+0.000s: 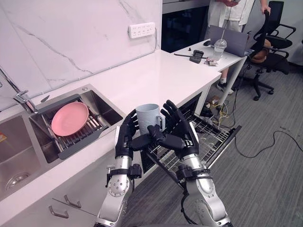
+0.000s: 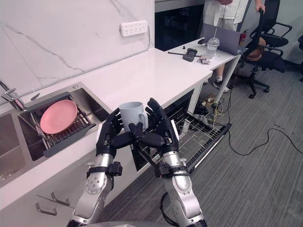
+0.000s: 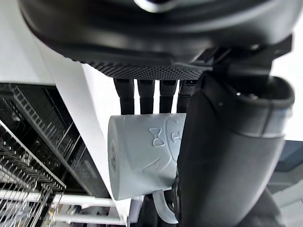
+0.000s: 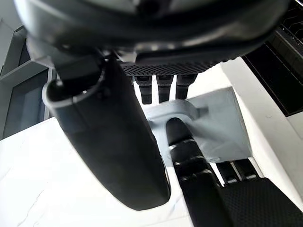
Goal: Walk over to the sink, pick up the cup, carry it to the dishwasher, place the cup inside the dishwasher, then close the dishwasher door
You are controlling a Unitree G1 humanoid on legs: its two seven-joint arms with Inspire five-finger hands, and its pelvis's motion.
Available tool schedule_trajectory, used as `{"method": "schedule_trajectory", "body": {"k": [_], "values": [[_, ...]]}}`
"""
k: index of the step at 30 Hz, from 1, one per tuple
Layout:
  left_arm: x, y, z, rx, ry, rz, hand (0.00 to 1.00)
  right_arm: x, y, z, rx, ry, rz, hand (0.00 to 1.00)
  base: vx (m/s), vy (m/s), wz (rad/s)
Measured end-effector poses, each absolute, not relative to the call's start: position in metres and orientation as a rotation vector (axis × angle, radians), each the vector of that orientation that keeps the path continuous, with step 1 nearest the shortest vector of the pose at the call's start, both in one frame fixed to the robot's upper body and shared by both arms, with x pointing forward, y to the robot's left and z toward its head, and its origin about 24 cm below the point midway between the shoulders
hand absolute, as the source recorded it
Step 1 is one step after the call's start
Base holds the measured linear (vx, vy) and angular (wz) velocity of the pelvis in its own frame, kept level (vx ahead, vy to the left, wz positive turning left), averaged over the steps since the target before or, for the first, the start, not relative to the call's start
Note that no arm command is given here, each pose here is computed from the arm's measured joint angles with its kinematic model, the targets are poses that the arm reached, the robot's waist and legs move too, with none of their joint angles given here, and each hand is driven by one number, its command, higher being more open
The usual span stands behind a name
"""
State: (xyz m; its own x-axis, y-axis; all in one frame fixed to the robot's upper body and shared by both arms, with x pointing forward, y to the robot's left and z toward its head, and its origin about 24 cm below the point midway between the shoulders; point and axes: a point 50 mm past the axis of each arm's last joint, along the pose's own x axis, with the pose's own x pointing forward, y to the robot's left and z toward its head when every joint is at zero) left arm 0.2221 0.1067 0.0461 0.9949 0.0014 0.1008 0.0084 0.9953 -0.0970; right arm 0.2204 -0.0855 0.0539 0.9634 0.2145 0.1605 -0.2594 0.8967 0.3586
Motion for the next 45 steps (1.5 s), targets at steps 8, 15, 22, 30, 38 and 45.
{"method": "schedule_trajectory", "body": {"k": [8,15,22,30,38,45], "values": [[0.223,0.102,0.048,-0.094,-0.112,-0.028,0.30,0.225,-0.086,0.056,0.378,-0.128,0.245,0.90,0.00,-0.005,0.05],[0.222,0.098,0.048,-0.048,-0.117,-0.060,0.30,0.226,-0.089,0.050,0.412,-0.097,0.217,0.90,-0.03,-0.008,0.05],[0.220,0.091,0.048,-0.051,-0.114,-0.087,0.30,0.229,-0.092,0.049,0.469,-0.080,0.180,0.90,-0.02,-0.005,0.04],[0.218,0.086,0.045,-0.053,-0.104,-0.110,0.30,0.238,-0.096,0.048,0.488,-0.063,0.170,0.90,0.00,-0.004,0.02],[0.225,0.090,0.042,0.071,-0.108,-0.189,0.30,0.251,-0.107,0.042,0.355,-0.011,0.240,0.30,-0.03,-0.018,0.09],[0.228,0.096,0.043,0.189,-0.137,-0.226,0.30,0.260,-0.115,0.041,0.335,0.033,0.288,0.30,0.00,-0.006,-0.01]]}}
